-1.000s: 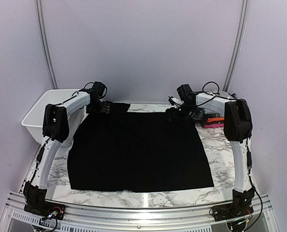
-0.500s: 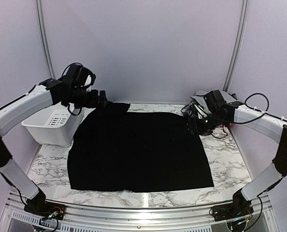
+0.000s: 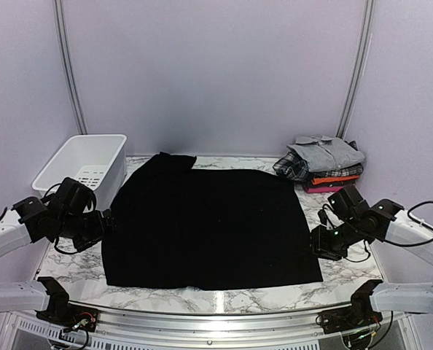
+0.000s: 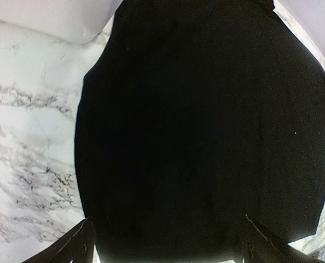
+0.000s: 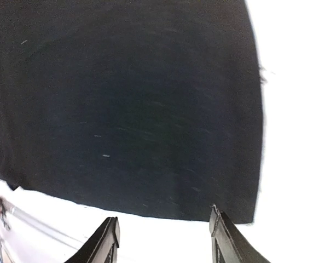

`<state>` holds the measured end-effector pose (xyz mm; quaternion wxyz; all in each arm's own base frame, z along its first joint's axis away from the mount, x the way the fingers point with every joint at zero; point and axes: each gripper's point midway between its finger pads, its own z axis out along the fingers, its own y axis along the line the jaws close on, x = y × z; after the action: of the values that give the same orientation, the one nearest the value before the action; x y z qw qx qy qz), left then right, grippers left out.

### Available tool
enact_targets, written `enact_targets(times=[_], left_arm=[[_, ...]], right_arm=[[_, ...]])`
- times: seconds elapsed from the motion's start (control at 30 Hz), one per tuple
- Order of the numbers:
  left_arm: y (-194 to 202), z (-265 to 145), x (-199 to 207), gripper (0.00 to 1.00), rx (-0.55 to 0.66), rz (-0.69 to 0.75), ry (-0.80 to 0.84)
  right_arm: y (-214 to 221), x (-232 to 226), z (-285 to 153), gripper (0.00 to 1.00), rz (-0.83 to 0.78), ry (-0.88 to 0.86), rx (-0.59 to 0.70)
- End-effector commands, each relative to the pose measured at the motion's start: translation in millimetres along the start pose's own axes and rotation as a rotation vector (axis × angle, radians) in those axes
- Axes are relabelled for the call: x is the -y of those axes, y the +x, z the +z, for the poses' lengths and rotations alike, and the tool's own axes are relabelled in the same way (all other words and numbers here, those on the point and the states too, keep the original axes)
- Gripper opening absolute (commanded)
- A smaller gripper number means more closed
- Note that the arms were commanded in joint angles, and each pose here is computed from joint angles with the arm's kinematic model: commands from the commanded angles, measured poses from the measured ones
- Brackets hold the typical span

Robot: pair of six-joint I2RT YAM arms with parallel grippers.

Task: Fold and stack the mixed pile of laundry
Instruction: Pick up the flattened T-shirt from the center of the board.

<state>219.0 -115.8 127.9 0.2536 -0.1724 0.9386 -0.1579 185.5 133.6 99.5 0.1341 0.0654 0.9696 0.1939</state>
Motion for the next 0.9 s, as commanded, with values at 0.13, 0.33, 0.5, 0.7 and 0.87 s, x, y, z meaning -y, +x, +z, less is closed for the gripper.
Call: enact_targets(times=[0.13,0.33,0.5,0.7,0.87], left_arm=[[36,10,-40,0.90,-0.095,-0.210,-0.139],[35,11,-43,0.85,-0.096,-0.270,-0.183],[34,15,-45,0.86,-0.099,-0.283,-0.214],[38,18,-50,0.85,-0.100,-0.309,-0.237],[44,19,-57,0.84,-0.104,-0.332,-0.244]], right_arm=[[30,55,-5,0.48,0.287,0.210,0.015],[64,72,12,0.47,0.460,0.263,-0.094],[64,77,13,0.43,0.489,0.308,-0.092],[59,76,32,0.36,0.492,0.311,-0.098],[53,81,33,0.31,0.472,0.356,-0.086]])
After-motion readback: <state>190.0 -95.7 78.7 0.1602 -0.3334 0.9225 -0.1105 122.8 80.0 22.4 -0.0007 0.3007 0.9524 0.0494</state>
